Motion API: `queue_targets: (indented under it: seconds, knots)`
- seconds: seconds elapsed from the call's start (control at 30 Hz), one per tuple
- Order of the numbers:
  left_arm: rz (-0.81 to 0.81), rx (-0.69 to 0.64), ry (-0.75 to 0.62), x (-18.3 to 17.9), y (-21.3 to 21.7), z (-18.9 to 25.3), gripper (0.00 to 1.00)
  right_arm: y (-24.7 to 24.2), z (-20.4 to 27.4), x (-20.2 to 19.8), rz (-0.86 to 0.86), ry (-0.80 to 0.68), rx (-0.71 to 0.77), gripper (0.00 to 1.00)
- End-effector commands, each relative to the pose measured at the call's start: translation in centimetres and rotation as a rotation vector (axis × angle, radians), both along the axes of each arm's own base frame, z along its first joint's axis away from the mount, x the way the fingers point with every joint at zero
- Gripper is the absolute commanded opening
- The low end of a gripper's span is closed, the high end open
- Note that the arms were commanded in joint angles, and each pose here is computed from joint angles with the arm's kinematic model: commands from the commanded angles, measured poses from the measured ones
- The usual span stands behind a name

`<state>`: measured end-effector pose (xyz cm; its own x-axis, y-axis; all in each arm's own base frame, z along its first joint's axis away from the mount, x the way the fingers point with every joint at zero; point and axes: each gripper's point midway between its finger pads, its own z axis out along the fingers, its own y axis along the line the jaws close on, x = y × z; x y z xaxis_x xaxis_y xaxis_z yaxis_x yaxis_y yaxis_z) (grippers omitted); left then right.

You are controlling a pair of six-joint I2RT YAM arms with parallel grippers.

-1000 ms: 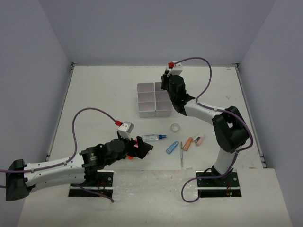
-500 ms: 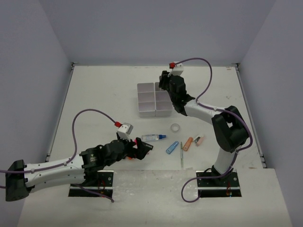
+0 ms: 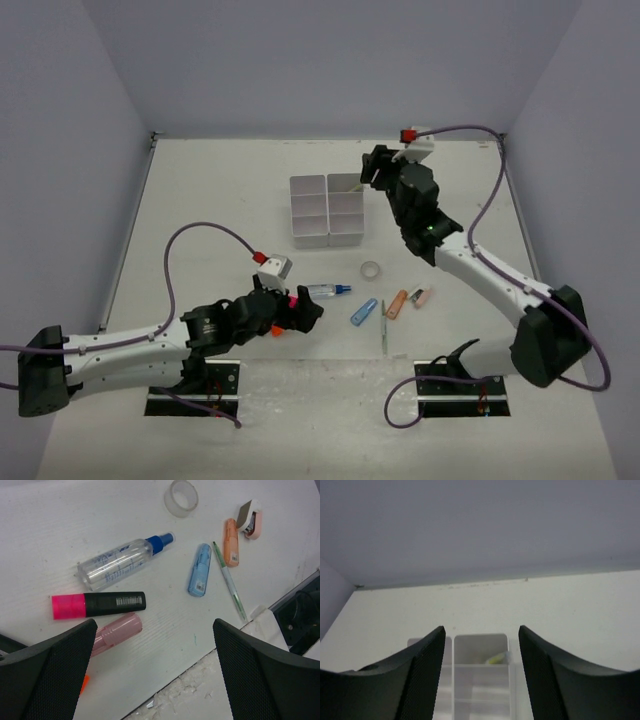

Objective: Sort the stationery into containers
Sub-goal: Place the pen in the storage box, then pick up the pen from the center of the board.

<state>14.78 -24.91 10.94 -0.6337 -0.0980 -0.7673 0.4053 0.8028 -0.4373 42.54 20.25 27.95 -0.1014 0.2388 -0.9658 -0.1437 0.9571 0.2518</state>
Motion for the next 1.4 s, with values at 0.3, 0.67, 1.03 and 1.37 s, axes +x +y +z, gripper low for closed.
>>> queue_targets:
  seconds: [0.3,0.67,1.03,1.37]
  knots:
    - [-0.238,0.195,0.031,-0.1,-9.9,0.1,0.80,-8.7,-2.7,-17.8,0.056,0.487,-0.030,0.50]
    - [-0.149,0.329,0.157,-1.6,-16.2,-2.8,0.64,-11.7,-7.0,-21.9,-0.034,0.624,-0.044,0.41]
    - [0.032,0.395,0.261,-1.9,-18.3,-7.2,0.40,-13.1,-4.3,-22.4,-0.064,0.494,-0.003,0.41]
    - [0.020,0.439,0.283,-2.3,-18.9,-9.6,0.34,-12.5,-4.7,-22.8,-0.013,0.487,-0.002,0.41]
